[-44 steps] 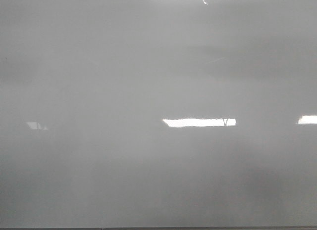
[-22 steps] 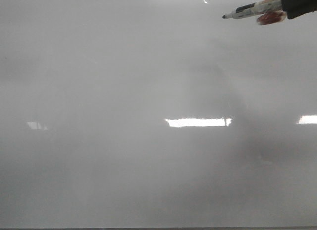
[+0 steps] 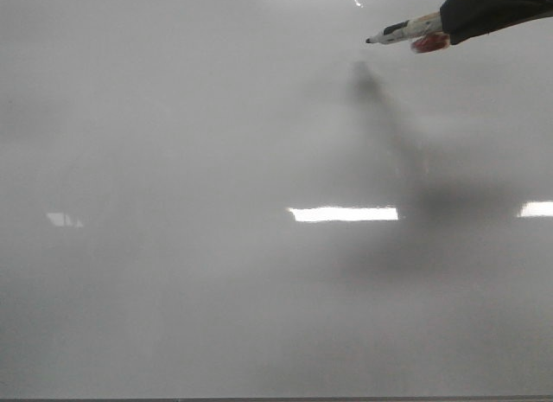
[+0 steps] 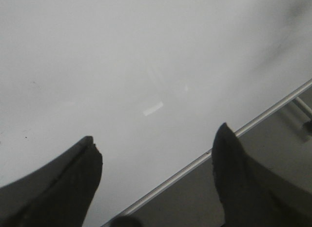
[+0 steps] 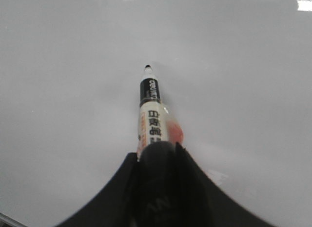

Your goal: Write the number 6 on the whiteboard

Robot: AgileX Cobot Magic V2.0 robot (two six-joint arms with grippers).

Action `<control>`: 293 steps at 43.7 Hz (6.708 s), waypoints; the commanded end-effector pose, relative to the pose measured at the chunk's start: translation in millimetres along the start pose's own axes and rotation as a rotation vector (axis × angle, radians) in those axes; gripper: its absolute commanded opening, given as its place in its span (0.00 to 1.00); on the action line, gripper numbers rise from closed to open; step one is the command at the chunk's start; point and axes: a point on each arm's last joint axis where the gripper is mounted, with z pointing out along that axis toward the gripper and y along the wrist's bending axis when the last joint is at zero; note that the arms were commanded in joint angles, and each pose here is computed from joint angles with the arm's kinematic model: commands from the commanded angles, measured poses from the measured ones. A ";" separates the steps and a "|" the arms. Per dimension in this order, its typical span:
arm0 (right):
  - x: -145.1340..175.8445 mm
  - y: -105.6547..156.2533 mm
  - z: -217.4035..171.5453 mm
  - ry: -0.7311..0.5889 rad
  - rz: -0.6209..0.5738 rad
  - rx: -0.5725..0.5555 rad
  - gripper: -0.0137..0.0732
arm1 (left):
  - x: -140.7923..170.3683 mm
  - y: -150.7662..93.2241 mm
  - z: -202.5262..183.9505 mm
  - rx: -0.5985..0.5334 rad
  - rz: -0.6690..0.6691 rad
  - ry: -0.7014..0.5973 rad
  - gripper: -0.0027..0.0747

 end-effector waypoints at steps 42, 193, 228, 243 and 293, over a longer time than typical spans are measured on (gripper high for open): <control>2.3 13.4 8.0 0.102 -0.134 -0.049 0.09 | -13.8 2.1 -8.8 -0.028 -0.019 -0.125 0.65; 9.3 34.8 -119.1 0.096 -0.614 -0.234 0.90 | 16.5 91.1 60.6 -0.475 -0.433 -0.012 0.02; 9.2 34.8 -119.1 0.096 -0.614 -0.233 0.90 | 19.7 105.2 133.3 -0.385 -0.372 -0.214 0.33; -7.2 36.7 -132.9 0.101 -0.459 -0.212 0.90 | 10.4 102.4 104.4 -0.421 -0.384 -0.173 0.51; 4.9 8.7 -197.6 0.120 -0.168 0.058 0.57 | 23.7 -11.7 -77.2 -0.150 -0.154 -0.246 0.29</control>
